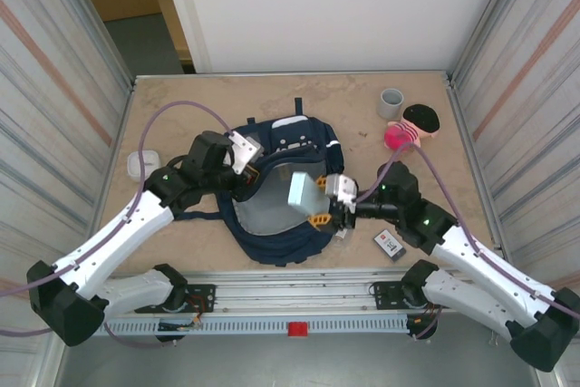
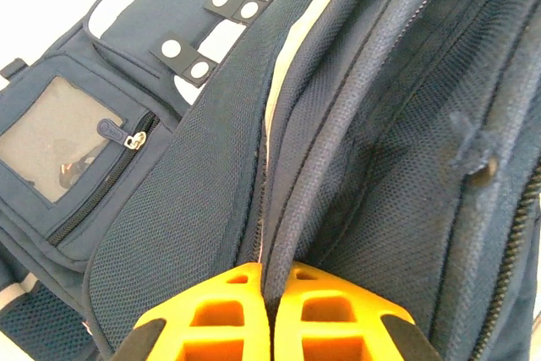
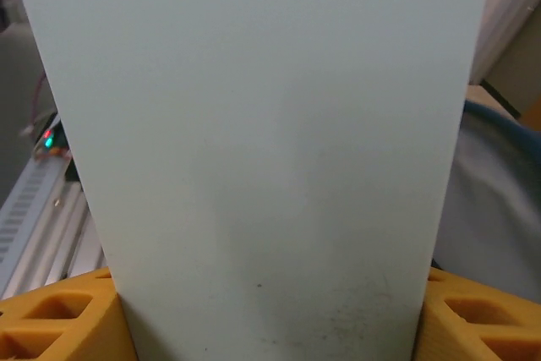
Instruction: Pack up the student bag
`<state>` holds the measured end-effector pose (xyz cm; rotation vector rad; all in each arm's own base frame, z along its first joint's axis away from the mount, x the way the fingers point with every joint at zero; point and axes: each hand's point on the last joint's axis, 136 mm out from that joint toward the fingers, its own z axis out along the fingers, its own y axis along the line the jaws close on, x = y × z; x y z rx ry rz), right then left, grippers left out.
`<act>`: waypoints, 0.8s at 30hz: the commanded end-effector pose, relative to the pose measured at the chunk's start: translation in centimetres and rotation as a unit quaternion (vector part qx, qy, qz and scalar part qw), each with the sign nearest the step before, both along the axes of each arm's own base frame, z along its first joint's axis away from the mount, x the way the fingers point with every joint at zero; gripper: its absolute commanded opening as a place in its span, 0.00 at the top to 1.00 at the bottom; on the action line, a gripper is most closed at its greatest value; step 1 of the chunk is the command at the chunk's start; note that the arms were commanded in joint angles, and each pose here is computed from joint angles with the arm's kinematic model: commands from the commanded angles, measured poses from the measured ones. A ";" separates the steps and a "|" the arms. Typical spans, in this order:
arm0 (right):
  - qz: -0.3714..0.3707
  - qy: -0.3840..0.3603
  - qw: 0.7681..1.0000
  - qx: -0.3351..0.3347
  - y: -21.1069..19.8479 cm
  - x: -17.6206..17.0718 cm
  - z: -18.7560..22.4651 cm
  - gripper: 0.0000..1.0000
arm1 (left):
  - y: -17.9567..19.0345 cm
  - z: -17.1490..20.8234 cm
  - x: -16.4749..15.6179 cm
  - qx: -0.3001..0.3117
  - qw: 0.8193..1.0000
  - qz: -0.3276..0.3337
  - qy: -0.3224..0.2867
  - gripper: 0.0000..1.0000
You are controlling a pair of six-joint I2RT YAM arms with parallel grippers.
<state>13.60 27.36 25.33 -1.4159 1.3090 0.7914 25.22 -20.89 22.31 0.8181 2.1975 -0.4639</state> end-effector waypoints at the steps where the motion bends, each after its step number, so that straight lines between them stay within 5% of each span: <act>1: 0.028 -0.099 0.994 -0.028 0.6 -0.9 -0.4 0.38 | -1.2 3.9 0.2 -0.081 0.997 -0.014 -0.011 1.00; 6: 0.014 -0.158 0.981 -0.117 2.0 0.3 -3.1 0.38 | -1.8 5.1 -0.1 -0.099 0.994 -0.038 -0.015 1.00; 19: -0.077 -0.212 0.921 -0.317 4.8 9.8 -10.0 0.34 | -1.9 6.7 -0.4 -0.108 0.993 -0.045 -0.029 1.00; 24: -0.145 -0.192 0.907 -0.347 4.6 13.4 -11.6 0.19 | -1.6 6.8 -0.5 -0.106 0.993 -0.041 -0.033 1.00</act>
